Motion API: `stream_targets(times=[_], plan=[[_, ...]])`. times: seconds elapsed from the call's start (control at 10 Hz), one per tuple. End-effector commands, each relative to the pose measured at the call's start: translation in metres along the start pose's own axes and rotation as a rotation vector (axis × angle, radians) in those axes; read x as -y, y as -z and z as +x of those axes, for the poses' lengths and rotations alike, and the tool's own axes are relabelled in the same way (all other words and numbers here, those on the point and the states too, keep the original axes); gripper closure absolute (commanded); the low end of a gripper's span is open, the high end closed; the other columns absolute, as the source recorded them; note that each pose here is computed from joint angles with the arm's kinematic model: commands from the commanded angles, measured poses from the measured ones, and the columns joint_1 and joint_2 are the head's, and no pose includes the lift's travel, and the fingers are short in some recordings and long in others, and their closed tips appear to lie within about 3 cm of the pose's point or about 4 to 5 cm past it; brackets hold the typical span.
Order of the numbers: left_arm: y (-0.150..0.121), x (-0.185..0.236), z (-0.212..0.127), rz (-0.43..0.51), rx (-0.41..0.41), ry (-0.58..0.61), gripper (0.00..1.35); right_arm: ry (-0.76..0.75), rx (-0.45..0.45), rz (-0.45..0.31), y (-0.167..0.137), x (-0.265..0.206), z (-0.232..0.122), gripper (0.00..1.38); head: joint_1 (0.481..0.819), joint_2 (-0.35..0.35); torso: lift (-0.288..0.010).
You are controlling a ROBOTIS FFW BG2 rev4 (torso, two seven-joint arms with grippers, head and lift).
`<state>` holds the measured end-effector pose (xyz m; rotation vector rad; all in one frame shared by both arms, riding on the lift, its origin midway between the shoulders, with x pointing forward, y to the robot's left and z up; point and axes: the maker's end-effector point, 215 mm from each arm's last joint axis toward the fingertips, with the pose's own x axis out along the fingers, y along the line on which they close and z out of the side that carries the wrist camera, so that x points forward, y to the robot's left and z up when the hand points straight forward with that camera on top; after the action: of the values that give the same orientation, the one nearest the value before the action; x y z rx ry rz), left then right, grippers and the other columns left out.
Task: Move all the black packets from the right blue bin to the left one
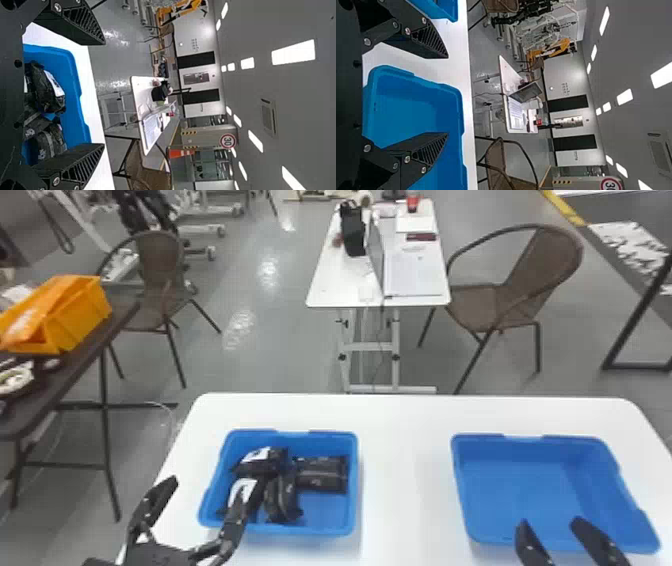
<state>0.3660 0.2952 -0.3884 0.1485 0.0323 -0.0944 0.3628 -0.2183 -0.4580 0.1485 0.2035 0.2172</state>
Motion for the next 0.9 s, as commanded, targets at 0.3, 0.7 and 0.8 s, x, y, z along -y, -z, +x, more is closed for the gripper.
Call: stream_targets(times=[0.3,0.7,0.8], plan=[[0.0001,0.012,0.0022,-0.059,0.005,-0.022,0.12,0.003,-0.003,0.011,0.003,0.001,0.0003,0.37,0.695,0.108,0.0],[-0.0027,0.0126,0.0051,-0.063,0.014,-0.022,0.12,0.002,0.003,0.014,0.0012,0.0008,0.0035,0.38,0.695,0.102,0.0],[-0.0017,0.0118,0.0049,-0.064,0.011,-0.023,0.12,0.002,0.005,0.015,0.0004,0.0009,0.004,0.38,0.695,0.101,0.0]])
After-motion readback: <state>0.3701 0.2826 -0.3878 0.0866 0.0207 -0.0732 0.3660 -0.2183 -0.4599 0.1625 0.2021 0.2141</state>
